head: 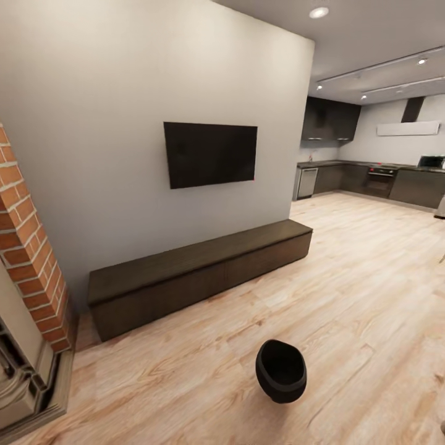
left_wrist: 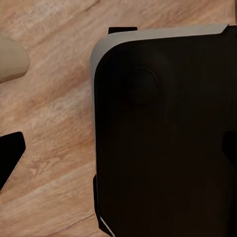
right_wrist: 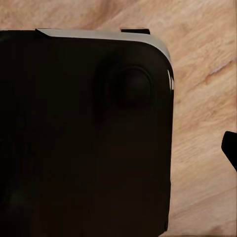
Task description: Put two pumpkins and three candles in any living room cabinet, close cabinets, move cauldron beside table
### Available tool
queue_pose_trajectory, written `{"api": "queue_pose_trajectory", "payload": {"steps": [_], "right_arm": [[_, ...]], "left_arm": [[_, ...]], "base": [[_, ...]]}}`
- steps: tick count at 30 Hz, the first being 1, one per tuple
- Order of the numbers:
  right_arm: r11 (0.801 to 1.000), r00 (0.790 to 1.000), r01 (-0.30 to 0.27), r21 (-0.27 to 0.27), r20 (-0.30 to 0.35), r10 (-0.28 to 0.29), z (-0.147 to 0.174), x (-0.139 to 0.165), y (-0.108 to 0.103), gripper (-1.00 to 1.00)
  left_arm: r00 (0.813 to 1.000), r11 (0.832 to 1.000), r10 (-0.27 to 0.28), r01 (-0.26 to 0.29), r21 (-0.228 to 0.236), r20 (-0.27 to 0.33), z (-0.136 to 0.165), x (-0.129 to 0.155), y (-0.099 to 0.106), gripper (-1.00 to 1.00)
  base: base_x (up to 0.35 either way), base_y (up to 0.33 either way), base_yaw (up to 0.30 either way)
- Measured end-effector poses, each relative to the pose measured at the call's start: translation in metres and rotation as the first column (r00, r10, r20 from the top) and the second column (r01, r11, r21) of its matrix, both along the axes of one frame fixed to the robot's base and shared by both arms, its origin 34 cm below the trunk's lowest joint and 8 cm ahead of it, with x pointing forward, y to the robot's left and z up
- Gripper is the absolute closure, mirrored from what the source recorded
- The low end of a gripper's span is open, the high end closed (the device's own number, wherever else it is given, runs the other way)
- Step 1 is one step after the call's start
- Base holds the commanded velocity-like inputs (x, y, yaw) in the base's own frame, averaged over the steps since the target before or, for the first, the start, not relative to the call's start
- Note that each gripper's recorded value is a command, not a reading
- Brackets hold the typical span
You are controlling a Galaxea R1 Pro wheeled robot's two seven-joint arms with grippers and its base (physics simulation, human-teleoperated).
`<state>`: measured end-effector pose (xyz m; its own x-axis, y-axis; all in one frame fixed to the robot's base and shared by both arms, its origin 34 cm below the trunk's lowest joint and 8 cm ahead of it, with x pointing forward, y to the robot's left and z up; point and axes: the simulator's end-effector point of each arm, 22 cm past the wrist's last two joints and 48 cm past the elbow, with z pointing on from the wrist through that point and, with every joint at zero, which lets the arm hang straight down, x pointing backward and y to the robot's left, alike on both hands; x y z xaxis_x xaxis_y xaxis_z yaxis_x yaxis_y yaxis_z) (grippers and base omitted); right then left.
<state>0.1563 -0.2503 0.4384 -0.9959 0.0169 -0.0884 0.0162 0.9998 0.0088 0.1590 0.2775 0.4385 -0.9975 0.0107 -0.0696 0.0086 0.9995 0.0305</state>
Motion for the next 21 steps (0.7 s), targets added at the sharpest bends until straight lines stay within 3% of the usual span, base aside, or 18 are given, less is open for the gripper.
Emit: {"api": "queue_pose_trajectory", "payload": {"steps": [8, 21], "right_arm": [[1.0, 1.0, 0.001, 0.0, -0.004, -0.001, 0.0, -0.002, -0.0001, -1.0], [1.0, 1.0, 0.002, -0.001, -0.016, -0.002, -0.0001, -0.0066, -0.0003, -1.0]], "left_arm": [[1.0, 1.0, -0.002, 0.002, 0.001, 0.001, 0.0001, -0.0004, 0.001, -1.0], [1.0, 1.0, -0.006, 0.006, 0.003, 0.024, 0.0005, 0.0041, 0.0014, -1.0]], "base": [[0.14, 0.0, -0.267], [0.311, 0.0, -0.24]]}}
